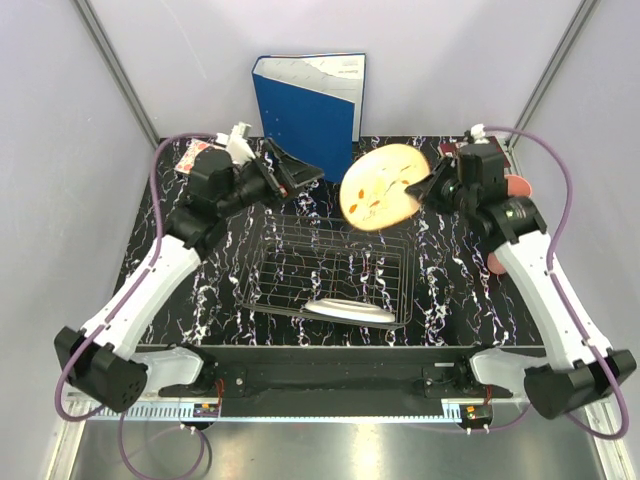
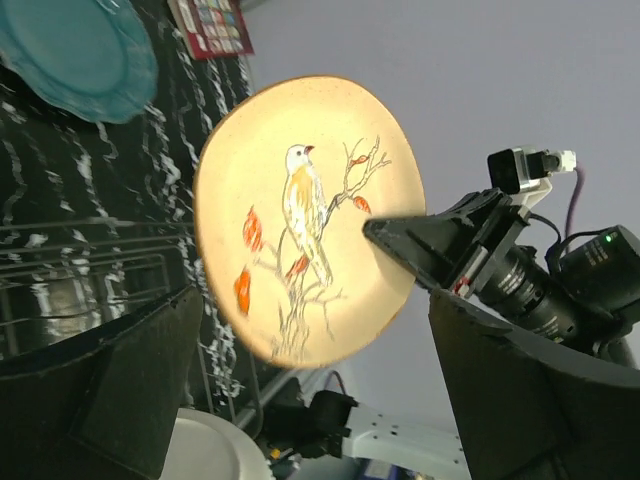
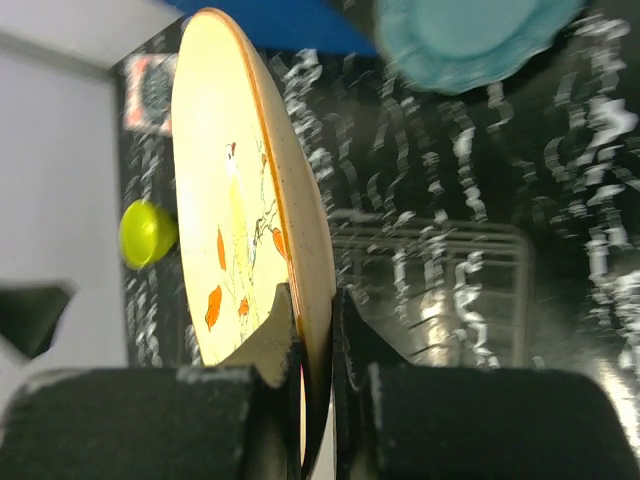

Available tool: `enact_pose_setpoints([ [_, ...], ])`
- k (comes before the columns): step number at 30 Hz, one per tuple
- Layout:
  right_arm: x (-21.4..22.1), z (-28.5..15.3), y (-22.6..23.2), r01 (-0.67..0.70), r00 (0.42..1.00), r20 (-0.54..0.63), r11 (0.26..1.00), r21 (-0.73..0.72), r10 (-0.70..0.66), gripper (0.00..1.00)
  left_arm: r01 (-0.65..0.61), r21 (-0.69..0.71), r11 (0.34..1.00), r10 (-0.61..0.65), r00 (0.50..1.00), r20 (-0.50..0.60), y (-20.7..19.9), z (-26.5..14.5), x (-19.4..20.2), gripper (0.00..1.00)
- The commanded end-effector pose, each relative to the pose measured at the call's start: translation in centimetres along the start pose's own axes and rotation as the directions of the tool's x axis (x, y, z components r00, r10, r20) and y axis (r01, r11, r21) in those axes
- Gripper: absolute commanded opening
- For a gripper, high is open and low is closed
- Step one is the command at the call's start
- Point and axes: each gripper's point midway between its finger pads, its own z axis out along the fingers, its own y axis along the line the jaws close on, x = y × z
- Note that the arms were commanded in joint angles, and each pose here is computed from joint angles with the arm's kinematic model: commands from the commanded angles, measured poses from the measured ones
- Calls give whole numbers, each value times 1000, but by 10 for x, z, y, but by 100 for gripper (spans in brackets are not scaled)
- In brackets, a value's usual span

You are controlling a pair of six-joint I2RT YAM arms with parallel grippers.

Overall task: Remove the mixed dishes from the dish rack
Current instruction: Place the plate at the center of the board.

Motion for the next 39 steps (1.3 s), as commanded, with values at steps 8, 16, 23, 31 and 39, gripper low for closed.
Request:
enact_pose_setpoints([
  [8, -142, 85, -60, -270, 934, 262, 960, 68, 244, 0, -231, -248, 941, 266, 957, 119, 37, -55, -20, 99],
  [16, -169, 177, -49, -218, 961, 147, 970, -108, 233, 0, -250, -276, 928, 283, 955, 87, 53, -58, -5, 99],
  [23, -149, 236, -60, -207, 973, 55, 955, -213, 223, 0, -296, -328, 897, 334, 941, 64, 68, -63, -3, 99],
  [31, -130, 282, -107, -277, 956, 42, 941, -192, 290, 0, -291, -381, 878, 333, 942, 48, 84, -64, -1, 99],
  [39, -104, 313, -125, -313, 950, -40, 933, -176, 311, 0, -333, -350, 876, 364, 931, 25, 94, -54, 5, 99],
])
